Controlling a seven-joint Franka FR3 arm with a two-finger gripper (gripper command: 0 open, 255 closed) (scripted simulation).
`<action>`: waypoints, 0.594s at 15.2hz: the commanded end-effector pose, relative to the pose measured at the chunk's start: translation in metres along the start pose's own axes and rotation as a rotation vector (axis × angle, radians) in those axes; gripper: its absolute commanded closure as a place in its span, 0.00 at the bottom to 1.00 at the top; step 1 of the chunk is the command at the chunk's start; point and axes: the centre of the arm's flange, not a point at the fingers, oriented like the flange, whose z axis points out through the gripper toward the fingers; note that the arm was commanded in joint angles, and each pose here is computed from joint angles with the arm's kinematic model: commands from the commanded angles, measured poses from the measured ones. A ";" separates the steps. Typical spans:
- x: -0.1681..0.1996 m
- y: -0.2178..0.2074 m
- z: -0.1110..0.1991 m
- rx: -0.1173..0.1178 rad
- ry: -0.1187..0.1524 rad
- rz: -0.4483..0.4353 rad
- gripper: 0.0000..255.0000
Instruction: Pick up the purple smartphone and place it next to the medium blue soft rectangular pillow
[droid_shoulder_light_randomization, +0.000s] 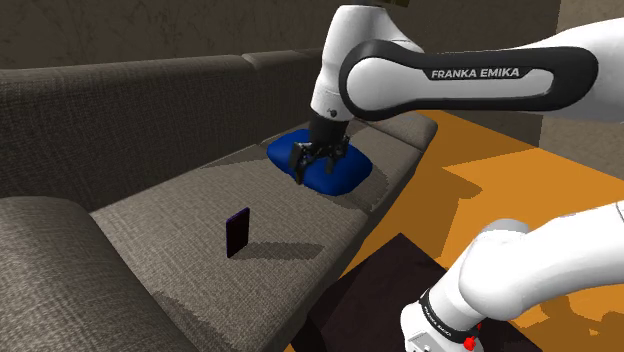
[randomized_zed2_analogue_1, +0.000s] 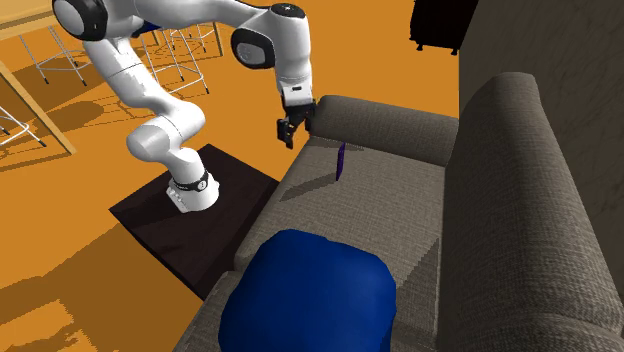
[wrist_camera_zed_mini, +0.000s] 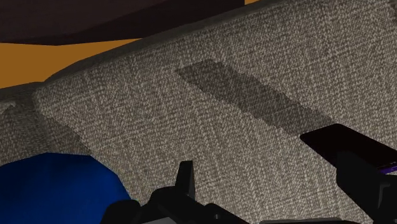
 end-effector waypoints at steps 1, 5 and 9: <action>0.009 -0.021 0.013 -0.004 -0.001 0.003 0.00; 0.027 -0.064 0.041 -0.013 -0.004 0.008 0.00; 0.045 -0.107 0.068 -0.023 -0.006 0.012 0.00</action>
